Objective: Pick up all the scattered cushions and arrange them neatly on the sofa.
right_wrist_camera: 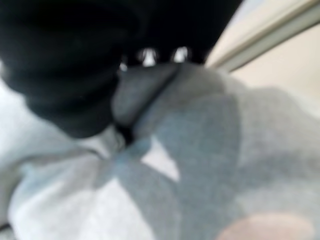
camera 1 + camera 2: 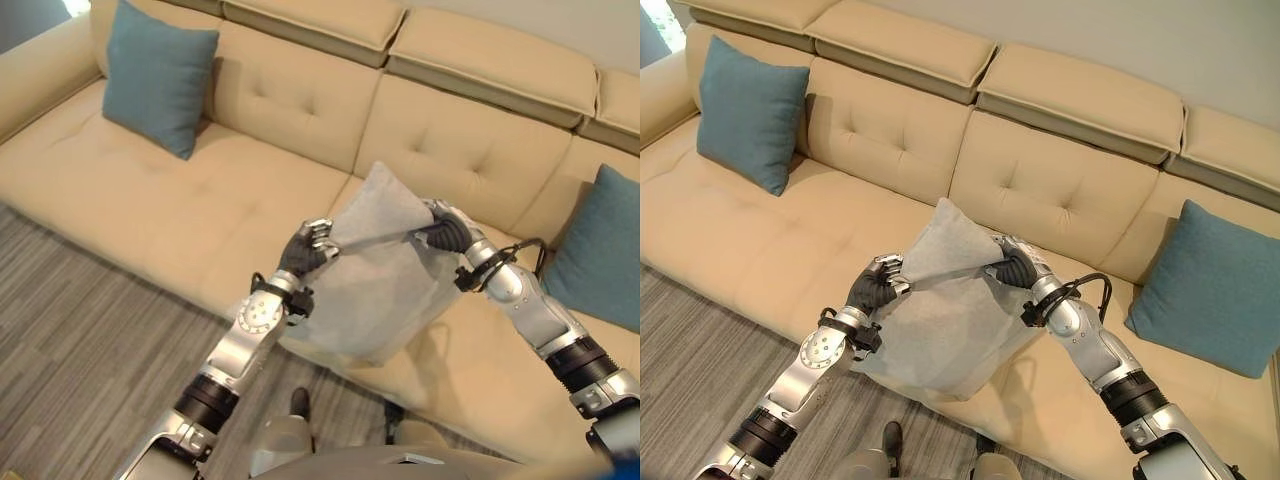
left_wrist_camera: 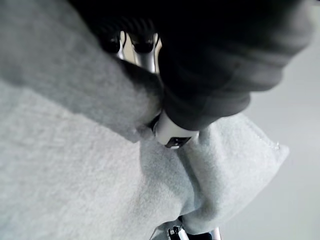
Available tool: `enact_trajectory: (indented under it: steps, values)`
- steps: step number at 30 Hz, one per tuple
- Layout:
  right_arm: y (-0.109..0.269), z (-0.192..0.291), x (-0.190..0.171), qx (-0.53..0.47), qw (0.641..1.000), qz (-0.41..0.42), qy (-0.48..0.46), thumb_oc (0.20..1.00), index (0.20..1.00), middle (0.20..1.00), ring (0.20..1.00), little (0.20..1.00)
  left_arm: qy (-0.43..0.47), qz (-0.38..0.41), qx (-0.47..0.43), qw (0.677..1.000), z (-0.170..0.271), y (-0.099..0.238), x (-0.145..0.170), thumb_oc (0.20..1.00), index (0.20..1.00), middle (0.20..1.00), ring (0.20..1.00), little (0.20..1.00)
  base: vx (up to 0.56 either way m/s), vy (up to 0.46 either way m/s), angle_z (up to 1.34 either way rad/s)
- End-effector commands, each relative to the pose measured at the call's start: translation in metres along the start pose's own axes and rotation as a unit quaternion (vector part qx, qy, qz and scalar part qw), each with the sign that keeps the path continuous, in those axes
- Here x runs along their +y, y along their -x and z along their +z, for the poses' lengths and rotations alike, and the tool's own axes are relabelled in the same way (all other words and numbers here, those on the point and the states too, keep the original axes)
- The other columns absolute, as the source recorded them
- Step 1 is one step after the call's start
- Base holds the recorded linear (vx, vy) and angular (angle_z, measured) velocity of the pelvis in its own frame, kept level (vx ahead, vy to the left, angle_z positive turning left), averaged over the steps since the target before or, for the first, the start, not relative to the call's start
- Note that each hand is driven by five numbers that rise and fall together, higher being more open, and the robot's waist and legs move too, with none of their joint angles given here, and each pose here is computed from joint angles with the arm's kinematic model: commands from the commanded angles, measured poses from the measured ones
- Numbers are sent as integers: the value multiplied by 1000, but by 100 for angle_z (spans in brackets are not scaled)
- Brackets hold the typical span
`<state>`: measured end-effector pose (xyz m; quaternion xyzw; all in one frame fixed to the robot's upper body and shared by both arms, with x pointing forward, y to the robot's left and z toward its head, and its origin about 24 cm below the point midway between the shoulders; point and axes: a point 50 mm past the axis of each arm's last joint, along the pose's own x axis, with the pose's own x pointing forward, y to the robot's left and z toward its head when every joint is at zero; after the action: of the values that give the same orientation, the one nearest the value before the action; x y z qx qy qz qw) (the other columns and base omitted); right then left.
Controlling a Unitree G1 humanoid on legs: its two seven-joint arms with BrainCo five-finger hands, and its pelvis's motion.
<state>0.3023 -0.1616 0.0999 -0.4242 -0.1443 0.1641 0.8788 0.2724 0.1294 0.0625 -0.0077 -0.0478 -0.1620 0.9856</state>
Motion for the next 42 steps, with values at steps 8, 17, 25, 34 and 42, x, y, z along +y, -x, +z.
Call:
enact_trajectory:
  steps: [8,17,25,34,42]
  values:
    - [-19,43,-75,-103,982,-153,36,200,200,200,200,200,-11,30,-181,983,72,-21,5,200,200,200,200,200,56,-1,5]
    - [-37,94,-133,-192,954,-204,105,200,200,200,200,200,-35,32,-296,954,136,-52,-3,200,200,200,200,200,6,7,3]
    - [-58,140,-189,-219,919,-265,192,200,200,200,200,200,-27,61,-341,938,183,-92,-7,200,200,200,200,200,-93,36,-6]
    - [-70,161,-199,-231,906,-278,218,200,200,200,200,200,-42,99,-335,936,201,-111,9,200,200,200,200,200,-36,34,-25]
    - [-72,188,-222,-244,886,-298,259,200,200,200,200,200,-65,95,-330,937,222,-128,5,200,200,200,200,200,9,44,-15]
